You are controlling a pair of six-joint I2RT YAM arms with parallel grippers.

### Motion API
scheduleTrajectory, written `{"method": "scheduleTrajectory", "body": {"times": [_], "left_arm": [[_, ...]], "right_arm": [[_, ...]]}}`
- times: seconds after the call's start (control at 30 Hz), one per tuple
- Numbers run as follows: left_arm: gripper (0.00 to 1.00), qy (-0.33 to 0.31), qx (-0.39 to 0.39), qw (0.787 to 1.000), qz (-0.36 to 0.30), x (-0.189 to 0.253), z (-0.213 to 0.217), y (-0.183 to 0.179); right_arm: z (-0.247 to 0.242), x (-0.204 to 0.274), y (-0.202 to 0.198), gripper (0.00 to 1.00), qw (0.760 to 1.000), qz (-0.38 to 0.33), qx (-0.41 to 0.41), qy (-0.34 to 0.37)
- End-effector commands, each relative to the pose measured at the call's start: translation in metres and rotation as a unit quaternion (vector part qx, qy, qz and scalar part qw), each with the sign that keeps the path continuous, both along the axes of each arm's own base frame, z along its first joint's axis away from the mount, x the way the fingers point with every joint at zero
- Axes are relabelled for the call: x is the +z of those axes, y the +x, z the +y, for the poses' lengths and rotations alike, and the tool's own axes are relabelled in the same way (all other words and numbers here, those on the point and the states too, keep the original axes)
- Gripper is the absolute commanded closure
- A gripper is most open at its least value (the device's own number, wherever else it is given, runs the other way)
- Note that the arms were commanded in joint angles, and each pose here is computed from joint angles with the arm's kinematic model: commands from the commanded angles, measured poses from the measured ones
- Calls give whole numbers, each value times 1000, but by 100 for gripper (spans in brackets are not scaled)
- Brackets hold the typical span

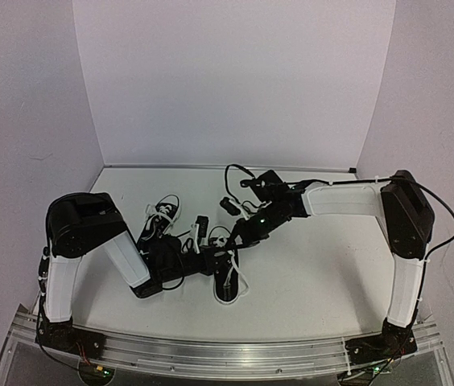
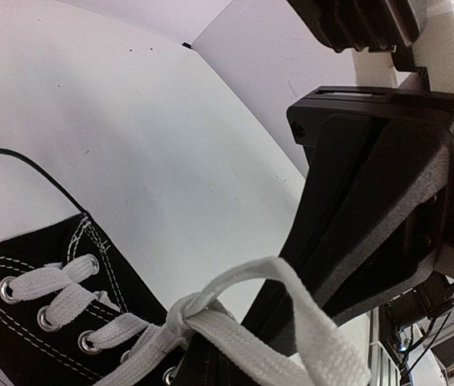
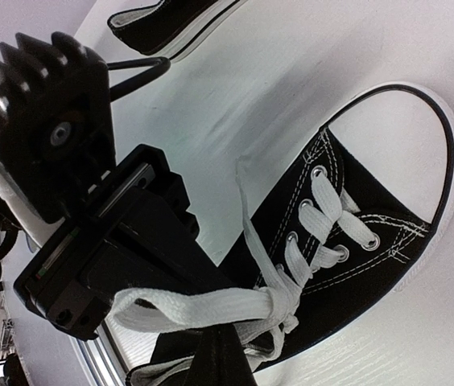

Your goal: Tie the shoes

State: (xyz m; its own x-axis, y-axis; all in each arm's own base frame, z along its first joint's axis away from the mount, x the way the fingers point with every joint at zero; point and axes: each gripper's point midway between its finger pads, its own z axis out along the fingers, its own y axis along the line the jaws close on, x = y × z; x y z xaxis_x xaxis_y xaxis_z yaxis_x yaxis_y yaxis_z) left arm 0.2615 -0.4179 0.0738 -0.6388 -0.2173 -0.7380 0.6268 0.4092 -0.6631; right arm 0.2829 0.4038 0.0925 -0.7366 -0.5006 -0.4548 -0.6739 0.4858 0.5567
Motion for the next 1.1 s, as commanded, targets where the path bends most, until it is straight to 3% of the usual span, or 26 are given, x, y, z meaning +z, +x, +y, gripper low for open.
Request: {"method": "scheduleTrajectory", "body": {"times": [0.0,0.47,0.83,0.93,1.07], "left_arm": [[100,-101,-19,992,-69,61,-10,2],[100,-107,-30,991,-68,62,-14,7],[100,-101,-18,993,-64,59,-5,9],[100,-100,-17,993,-64,60,-5,9],[100,-101,-18,993,-65,60,-5,9]], "right_arm": [[9,9,0,100,1000,0,9,23],[11,4,-11,98,999,18,20,32],[-36,43,22,57,997,-16,-44,55],[-45,34,25,57,997,-5,-51,52],[-46,10,22,67,998,18,-47,44]]}}
